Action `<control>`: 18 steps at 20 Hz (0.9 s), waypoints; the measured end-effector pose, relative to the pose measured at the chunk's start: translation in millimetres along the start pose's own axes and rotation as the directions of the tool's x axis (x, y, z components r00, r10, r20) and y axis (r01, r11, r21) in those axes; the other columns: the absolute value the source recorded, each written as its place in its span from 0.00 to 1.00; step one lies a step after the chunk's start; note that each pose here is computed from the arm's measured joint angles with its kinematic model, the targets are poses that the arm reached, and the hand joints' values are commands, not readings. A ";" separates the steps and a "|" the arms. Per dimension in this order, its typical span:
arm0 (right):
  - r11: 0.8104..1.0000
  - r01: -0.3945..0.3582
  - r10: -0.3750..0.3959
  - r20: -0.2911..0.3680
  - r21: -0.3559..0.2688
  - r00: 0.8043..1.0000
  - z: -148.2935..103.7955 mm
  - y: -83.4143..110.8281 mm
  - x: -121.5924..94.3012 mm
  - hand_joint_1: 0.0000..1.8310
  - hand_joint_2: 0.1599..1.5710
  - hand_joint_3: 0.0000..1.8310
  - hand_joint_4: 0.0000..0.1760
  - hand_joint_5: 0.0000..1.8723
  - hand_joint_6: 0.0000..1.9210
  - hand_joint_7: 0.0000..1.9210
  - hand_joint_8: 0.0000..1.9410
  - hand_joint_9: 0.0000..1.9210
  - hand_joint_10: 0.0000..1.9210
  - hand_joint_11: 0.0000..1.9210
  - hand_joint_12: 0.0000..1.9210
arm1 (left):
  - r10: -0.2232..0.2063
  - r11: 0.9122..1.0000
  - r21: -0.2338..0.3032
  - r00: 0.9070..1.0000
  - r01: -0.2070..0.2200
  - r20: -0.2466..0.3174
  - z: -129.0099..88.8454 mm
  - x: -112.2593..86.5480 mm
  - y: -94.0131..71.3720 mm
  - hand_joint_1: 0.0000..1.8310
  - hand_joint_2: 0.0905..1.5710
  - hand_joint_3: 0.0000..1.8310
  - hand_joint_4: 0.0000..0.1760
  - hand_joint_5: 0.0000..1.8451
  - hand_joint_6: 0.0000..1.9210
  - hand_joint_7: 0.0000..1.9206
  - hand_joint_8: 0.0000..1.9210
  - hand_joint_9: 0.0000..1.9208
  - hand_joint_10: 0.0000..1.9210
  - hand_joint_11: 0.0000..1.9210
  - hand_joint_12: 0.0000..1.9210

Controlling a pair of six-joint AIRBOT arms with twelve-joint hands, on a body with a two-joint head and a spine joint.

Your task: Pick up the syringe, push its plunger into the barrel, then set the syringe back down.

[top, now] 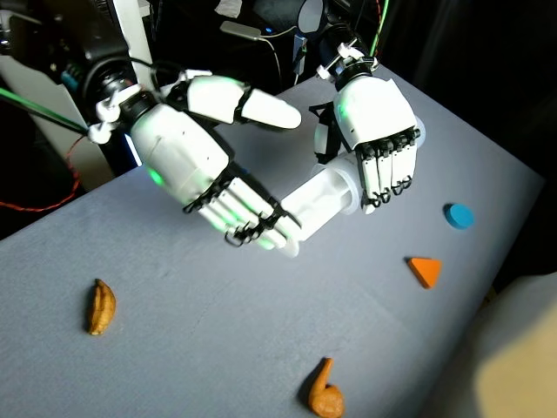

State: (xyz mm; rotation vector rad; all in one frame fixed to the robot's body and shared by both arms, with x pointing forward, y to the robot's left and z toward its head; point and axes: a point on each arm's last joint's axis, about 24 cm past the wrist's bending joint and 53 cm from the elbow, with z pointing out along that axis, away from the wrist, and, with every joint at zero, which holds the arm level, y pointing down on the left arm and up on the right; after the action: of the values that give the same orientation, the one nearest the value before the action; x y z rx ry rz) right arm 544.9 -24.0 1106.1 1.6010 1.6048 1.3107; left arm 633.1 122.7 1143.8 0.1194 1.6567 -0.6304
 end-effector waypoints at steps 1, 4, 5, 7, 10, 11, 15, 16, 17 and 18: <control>1.000 -0.003 0.003 -0.003 -0.001 1.000 1.3 0.6 2.4 0.00 0.63 0.00 0.18 0.02 0.00 0.03 0.00 0.01 0.00 0.00 0.19 | 0.001 1.000 0.002 1.000 -0.001 0.003 0.0 -0.7 -0.4 0.76 0.67 0.00 0.00 0.54 0.41 0.57 0.44 0.52 0.57 0.50 0.47; 1.000 0.001 -0.001 -0.024 0.002 1.000 4.6 -0.6 11.5 0.00 0.63 0.00 0.17 0.02 0.00 0.03 0.00 0.01 0.00 0.00 0.21 | 0.004 1.000 0.005 1.000 -0.004 0.008 0.0 -1.9 -1.2 0.76 0.67 0.00 0.00 0.54 0.40 0.56 0.44 0.52 0.57 0.50 0.47; 1.000 0.001 -0.001 -0.030 0.005 1.000 6.2 -2.0 14.2 0.00 0.63 0.00 0.17 0.02 0.00 0.04 0.00 0.01 0.00 0.00 0.21 | 0.004 1.000 0.006 1.000 -0.004 0.006 0.0 -1.5 -1.4 0.76 0.67 0.00 0.00 0.53 0.41 0.56 0.44 0.53 0.57 0.51 0.47; 1.000 0.002 -0.002 -0.040 0.009 0.999 9.5 -5.0 19.7 0.00 0.63 0.00 0.17 0.03 0.00 0.05 0.00 0.02 0.00 0.00 0.23 | 0.005 1.000 0.007 1.000 -0.005 0.004 0.0 -0.9 -1.6 0.76 0.67 0.00 0.00 0.53 0.41 0.56 0.43 0.53 0.57 0.50 0.47; 1.000 0.006 -0.005 -0.058 0.011 0.998 12.0 -8.3 29.3 0.00 0.63 0.00 0.17 0.02 0.00 0.04 0.00 0.02 0.00 0.00 0.21 | 0.006 1.000 0.007 1.000 -0.006 0.004 0.0 -1.0 -1.5 0.76 0.66 0.00 0.00 0.55 0.40 0.57 0.41 0.54 0.54 0.52 0.45; 1.000 0.007 -0.007 -0.064 0.011 0.998 13.2 -9.0 31.8 0.00 0.63 0.00 0.17 0.03 0.00 0.04 0.00 0.02 0.00 0.00 0.19 | 0.008 1.000 0.007 1.000 -0.008 0.004 0.2 -1.0 -1.1 0.76 0.66 0.00 0.00 0.54 0.40 0.58 0.40 0.54 0.54 0.52 0.45; 1.000 0.013 -0.013 -0.107 -0.002 0.994 16.8 -6.7 48.5 0.00 0.63 0.00 0.18 0.02 0.00 0.03 0.00 0.01 0.00 0.00 0.19 | 0.009 1.000 0.010 1.000 -0.009 0.006 0.4 -1.7 -2.0 0.76 0.66 0.00 0.00 0.56 0.38 0.57 0.41 0.53 0.55 0.51 0.45; 1.000 0.015 -0.016 -0.116 -0.006 0.993 16.7 -6.1 51.6 0.00 0.63 0.00 0.18 0.02 0.00 0.03 0.00 0.01 0.00 0.00 0.19 | 0.008 1.000 0.012 1.000 -0.008 0.011 0.7 -3.2 -2.5 0.76 0.66 0.00 0.00 0.56 0.38 0.57 0.42 0.53 0.55 0.53 0.45; 1.000 0.016 -0.017 -0.127 -0.007 0.992 16.4 -6.1 56.0 0.00 0.63 0.00 0.18 0.02 0.00 0.03 0.00 0.01 0.00 0.00 0.19 | 0.007 1.000 0.013 1.000 -0.008 0.012 1.1 -3.9 -3.1 0.76 0.66 0.00 0.00 0.55 0.38 0.57 0.42 0.53 0.56 0.53 0.45; 1.000 0.017 -0.018 -0.136 -0.006 0.991 16.4 -6.4 58.5 0.00 0.63 0.00 0.18 0.02 0.00 0.03 0.00 0.01 0.00 0.00 0.19 | 0.008 1.000 0.015 1.000 -0.008 0.012 1.1 -3.9 -3.7 0.76 0.66 0.00 0.00 0.56 0.38 0.57 0.42 0.53 0.56 0.52 0.45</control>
State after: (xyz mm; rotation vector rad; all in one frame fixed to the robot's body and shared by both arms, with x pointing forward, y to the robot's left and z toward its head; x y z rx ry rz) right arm 546.6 37.0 1109.5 1.5191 1.6902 1.4412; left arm 633.3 120.2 1148.7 0.1328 1.6396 -0.6368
